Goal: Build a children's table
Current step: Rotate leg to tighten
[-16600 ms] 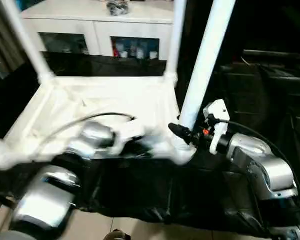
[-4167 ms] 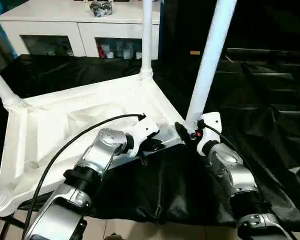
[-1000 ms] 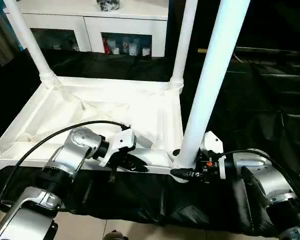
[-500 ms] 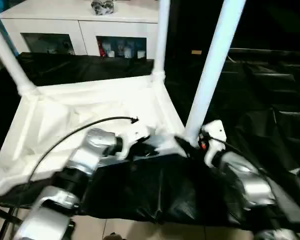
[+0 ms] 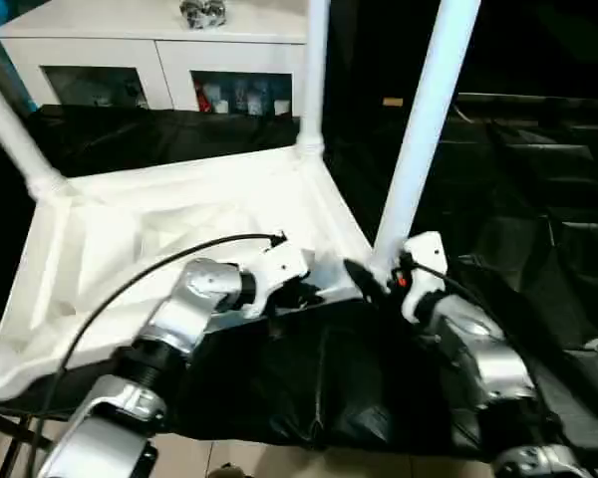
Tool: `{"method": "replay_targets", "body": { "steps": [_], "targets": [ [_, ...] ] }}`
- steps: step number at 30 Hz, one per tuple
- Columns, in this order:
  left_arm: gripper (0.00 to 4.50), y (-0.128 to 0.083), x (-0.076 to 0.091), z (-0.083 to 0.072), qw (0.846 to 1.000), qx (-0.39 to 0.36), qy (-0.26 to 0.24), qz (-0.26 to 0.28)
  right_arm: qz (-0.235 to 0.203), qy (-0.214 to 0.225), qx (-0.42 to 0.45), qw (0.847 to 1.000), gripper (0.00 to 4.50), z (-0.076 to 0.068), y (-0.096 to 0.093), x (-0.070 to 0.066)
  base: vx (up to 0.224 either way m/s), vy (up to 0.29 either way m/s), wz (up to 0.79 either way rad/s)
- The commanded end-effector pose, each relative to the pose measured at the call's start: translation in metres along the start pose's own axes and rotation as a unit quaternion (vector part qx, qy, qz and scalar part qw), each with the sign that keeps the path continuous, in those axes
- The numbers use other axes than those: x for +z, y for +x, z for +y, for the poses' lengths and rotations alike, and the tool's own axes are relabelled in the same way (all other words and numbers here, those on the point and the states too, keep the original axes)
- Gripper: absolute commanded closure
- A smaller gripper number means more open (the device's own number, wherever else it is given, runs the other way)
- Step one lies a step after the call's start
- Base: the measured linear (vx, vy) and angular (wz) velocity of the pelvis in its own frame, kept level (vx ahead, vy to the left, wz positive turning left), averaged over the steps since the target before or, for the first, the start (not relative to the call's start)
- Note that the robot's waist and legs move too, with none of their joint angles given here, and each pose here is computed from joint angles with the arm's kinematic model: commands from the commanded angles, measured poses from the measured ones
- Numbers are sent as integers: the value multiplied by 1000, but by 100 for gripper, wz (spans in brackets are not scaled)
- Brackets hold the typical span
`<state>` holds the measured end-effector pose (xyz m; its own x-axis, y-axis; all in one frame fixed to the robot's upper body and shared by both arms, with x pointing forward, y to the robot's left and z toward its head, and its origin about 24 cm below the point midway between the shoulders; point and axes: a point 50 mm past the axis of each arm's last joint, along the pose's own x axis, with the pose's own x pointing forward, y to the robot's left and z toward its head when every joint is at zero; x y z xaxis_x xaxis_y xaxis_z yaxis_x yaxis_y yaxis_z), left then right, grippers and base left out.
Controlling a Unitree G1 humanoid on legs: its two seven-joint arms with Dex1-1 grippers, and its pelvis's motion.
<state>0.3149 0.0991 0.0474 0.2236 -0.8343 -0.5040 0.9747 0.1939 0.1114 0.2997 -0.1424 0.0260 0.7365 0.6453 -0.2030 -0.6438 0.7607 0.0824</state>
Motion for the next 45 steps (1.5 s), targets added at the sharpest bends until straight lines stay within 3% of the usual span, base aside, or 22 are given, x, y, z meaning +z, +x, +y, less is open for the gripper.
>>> {"method": "replay_targets", "body": {
  "steps": [1, 10, 11, 19, 25, 28, 31, 35, 40, 43, 44, 45],
  "targets": [
    [450, 5, 9, -6, 998, -43, 24, -27, 17, -14, 119, 993, 55, 25, 3, -2, 0, 0, 0],
    [450, -23, -4, 1, 994, -105, 34, 2, 83, -73, 285, 952, 55, 25, -27, 2, 0, 0, 0],
    [450, -24, -4, 2, 994, -106, 35, 3, 86, -74, 291, 950, 81, 25, -28, 2, 0, 0, 0],
    [450, -33, -7, 6, 991, -125, 39, 7, 108, -92, 331, 933, 125, 26, -29, 4, 0, 0, 0],
    [450, -33, -8, 6, 993, -115, 28, -1, 95, -69, 317, 941, 165, 29, -26, 1, 0, 0, 0],
    [450, -23, -7, 5, 997, -81, 5, -12, 62, -34, 197, 978, 176, 24, -12, -3, 0, 0, 0],
    [450, -12, -4, 6, 999, -48, 1, -3, 61, -26, 82, 994, 177, 18, 1, -9, 0, 0, 0],
    [450, 4, 6, 9, 1000, 4, -12, -14, 55, -1, -19, 998, 178, 16, 14, -13, 0, 0, 0],
    [450, 26, 21, 7, 997, 54, -28, -37, 35, 28, -89, 995, 178, 25, 32, -12, 0, 0, 0],
    [450, 38, 28, 0, 998, 45, -24, -46, 24, -17, -108, 994, 178, 32, 42, -5, 0, 0, 0],
    [450, 39, 28, -1, 998, 43, -24, -47, 22, -21, -109, 994, 178, 32, 43, -4, 0, 0, 0],
    [450, 39, 29, -3, 998, 36, -14, -50, 9, 5, -94, 996, 178, 33, 43, -2, 0, 0, 0]
  ]
}}
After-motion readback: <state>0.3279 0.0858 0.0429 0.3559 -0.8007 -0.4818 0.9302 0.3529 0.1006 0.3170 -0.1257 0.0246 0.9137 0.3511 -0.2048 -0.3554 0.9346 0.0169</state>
